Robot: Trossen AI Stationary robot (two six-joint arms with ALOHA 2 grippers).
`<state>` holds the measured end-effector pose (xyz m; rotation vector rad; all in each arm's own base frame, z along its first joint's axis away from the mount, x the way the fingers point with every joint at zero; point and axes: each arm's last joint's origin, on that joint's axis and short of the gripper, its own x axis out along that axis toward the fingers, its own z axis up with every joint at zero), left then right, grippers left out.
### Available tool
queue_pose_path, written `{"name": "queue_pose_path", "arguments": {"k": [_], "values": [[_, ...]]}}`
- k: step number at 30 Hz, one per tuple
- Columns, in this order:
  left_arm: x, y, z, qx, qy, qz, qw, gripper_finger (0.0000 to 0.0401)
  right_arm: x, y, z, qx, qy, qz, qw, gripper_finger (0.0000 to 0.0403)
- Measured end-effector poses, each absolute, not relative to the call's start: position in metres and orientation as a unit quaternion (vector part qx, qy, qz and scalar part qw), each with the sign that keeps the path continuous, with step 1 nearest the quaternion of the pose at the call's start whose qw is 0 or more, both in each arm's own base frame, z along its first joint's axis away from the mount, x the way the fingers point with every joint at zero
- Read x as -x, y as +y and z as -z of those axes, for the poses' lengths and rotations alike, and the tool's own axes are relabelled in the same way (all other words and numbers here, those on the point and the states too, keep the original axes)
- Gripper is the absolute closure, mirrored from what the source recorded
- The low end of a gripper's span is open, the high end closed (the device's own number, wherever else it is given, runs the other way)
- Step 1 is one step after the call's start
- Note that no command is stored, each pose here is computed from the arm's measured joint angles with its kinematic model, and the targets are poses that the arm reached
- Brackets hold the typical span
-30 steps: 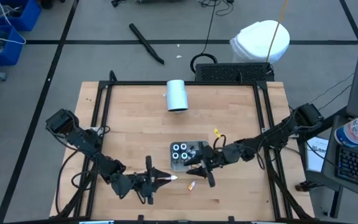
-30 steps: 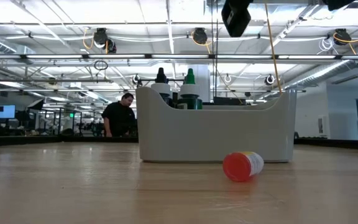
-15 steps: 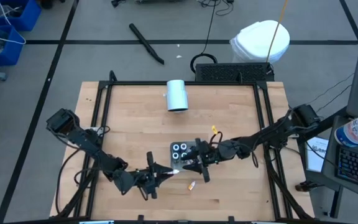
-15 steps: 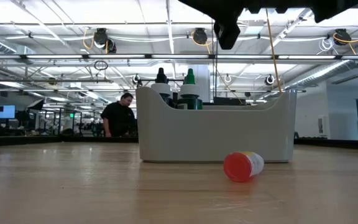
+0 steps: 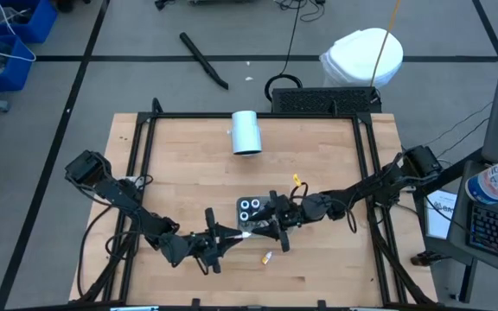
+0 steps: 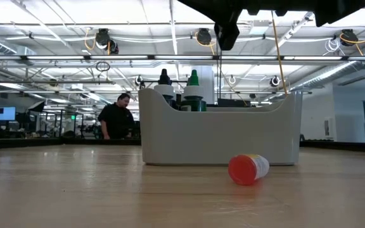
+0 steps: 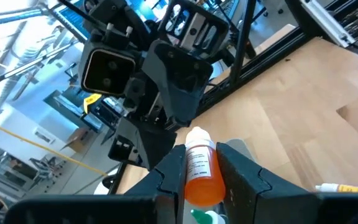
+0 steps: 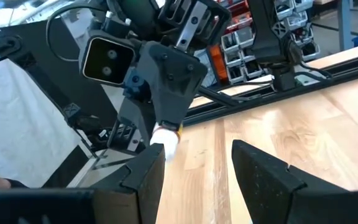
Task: Pick & Place food coloring
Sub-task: Put the orange food coloring bottle into the gray bin
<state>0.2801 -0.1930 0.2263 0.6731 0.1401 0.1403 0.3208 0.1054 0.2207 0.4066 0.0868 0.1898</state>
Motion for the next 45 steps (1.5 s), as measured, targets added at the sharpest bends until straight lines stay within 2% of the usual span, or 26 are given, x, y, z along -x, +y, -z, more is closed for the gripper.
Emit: {"name": "queue_pose_path", "arguments": {"k": [19,25,34,45], "values": [[-0.297,-0.168,-0.226,-0.323,0.075,-0.078,0.94,0.0323,-0.32,0.108,-0.221,-0.186,0.038,-0.097,0.977,0.0218],[-0.302,-0.161,-0.226,-0.322,0.073,-0.07,0.941,0.0321,-0.32,0.107,-0.221,-0.182,0.038,-0.095,0.978,0.0227],[-0.304,-0.157,-0.226,-0.32,0.075,-0.076,0.942,0.0321,-0.321,0.104,-0.221,-0.173,0.04,-0.089,0.98,0.0261],[-0.304,-0.158,-0.226,-0.317,0.076,-0.076,0.942,0.0322,-0.321,0.104,-0.22,-0.156,0.039,-0.088,0.983,0.0346]]}}
